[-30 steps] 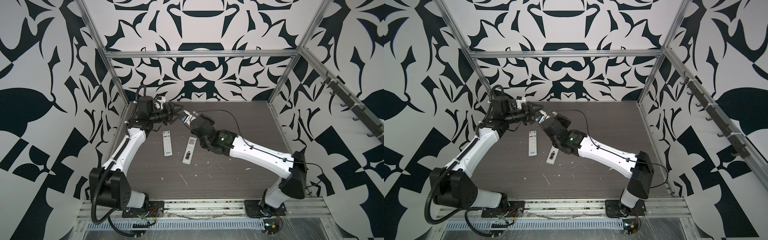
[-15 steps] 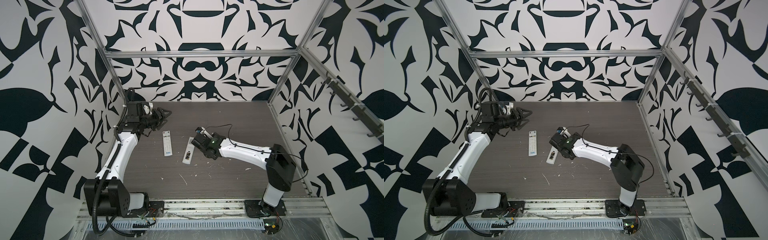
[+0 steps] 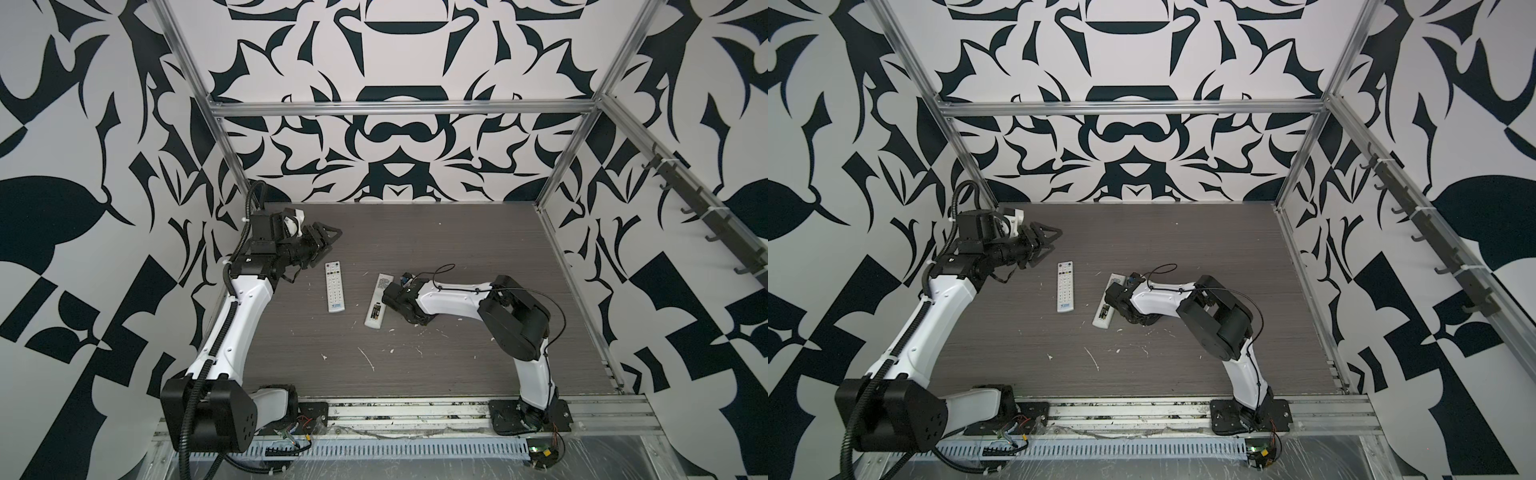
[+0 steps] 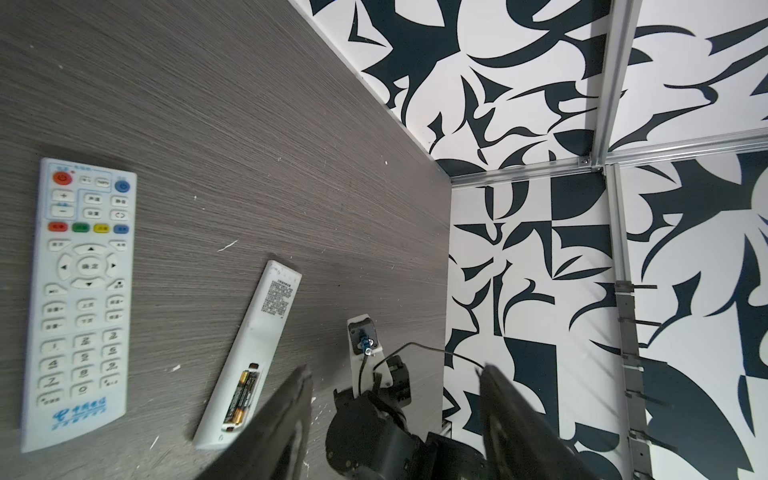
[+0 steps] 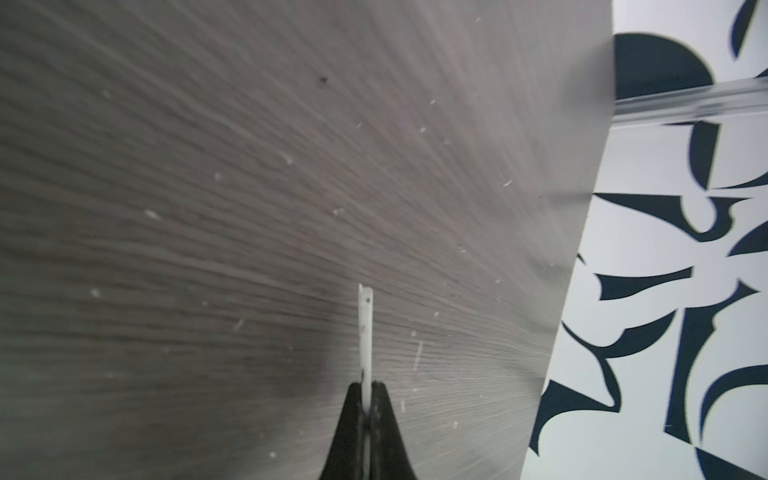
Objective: Load the batteries into the remote control
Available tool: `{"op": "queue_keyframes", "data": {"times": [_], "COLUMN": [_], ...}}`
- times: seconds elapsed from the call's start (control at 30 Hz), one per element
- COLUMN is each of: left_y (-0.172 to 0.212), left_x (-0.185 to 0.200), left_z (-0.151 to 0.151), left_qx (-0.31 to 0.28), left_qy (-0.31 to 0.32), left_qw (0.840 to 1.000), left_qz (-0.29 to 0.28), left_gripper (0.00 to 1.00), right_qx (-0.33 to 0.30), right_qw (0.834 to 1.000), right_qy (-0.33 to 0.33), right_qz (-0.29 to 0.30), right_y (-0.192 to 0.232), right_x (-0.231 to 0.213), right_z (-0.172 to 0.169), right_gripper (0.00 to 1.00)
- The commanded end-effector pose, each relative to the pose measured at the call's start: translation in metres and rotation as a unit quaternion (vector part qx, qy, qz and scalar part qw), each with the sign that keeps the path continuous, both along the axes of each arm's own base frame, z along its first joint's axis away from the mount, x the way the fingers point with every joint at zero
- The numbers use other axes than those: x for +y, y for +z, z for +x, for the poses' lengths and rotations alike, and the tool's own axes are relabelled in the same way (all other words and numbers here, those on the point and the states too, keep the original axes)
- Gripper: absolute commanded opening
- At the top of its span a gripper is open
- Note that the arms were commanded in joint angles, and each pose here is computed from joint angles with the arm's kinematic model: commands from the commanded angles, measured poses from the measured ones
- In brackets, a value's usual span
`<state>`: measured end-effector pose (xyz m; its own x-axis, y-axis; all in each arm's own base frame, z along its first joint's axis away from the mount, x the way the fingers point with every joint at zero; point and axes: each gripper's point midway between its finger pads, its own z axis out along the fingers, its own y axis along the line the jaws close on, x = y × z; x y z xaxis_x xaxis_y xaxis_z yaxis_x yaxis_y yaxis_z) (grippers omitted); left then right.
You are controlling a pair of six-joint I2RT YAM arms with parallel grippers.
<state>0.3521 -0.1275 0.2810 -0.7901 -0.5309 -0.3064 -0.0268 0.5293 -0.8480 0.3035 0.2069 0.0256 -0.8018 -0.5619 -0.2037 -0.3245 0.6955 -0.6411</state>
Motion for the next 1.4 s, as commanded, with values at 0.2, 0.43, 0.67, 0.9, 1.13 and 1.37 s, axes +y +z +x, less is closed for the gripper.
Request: {"op": "queue_keyframes", "data": {"times": [0.2, 0.43, 0.67, 0.9, 1.13, 1.37], "left_y": [-0.012, -0.021, -0.026, -0.032, -0.033, -0.031], "left_x": [0.004, 0.004, 0.006, 0.007, 0.007, 0.006], "left_z": [-0.012, -0.012, -0.015, -0.019, -0.018, -0.016], "left_qx": [0.01, 0.015, 0.018, 0.024, 0.023, 0.018], "left_qy": [0.0, 0.001, 0.003, -0.006, -0.007, -0.007], "left_qw": [1.0, 1.0, 0.999, 0.999, 0.999, 0.999], "left_qz": [0.019, 0.023, 0.028, 0.042, 0.047, 0.045], "left_gripper": [0.66, 0.66, 0.67, 0.67, 0.68, 0.68], "right_qx": [0.009, 0.014, 0.018, 0.035, 0.066, 0.077], "right_qw": [0.999, 0.999, 0.999, 0.995, 0.984, 0.976], "right_qy": [-0.031, -0.03, -0.02, -0.007, -0.029, -0.099], "right_qz": [0.001, 0.009, 0.02, 0.089, 0.16, 0.175], "right_y": [-0.008, -0.012, -0.015, -0.012, -0.008, -0.016], "right_x": [-0.005, -0.003, 0.006, 0.029, 0.042, 0.009], "right_z": [-0.007, -0.009, -0.011, -0.016, -0.028, -0.034], "right_gripper": [0.0, 0.12, 0.29, 0.4, 0.42, 0.42]}}
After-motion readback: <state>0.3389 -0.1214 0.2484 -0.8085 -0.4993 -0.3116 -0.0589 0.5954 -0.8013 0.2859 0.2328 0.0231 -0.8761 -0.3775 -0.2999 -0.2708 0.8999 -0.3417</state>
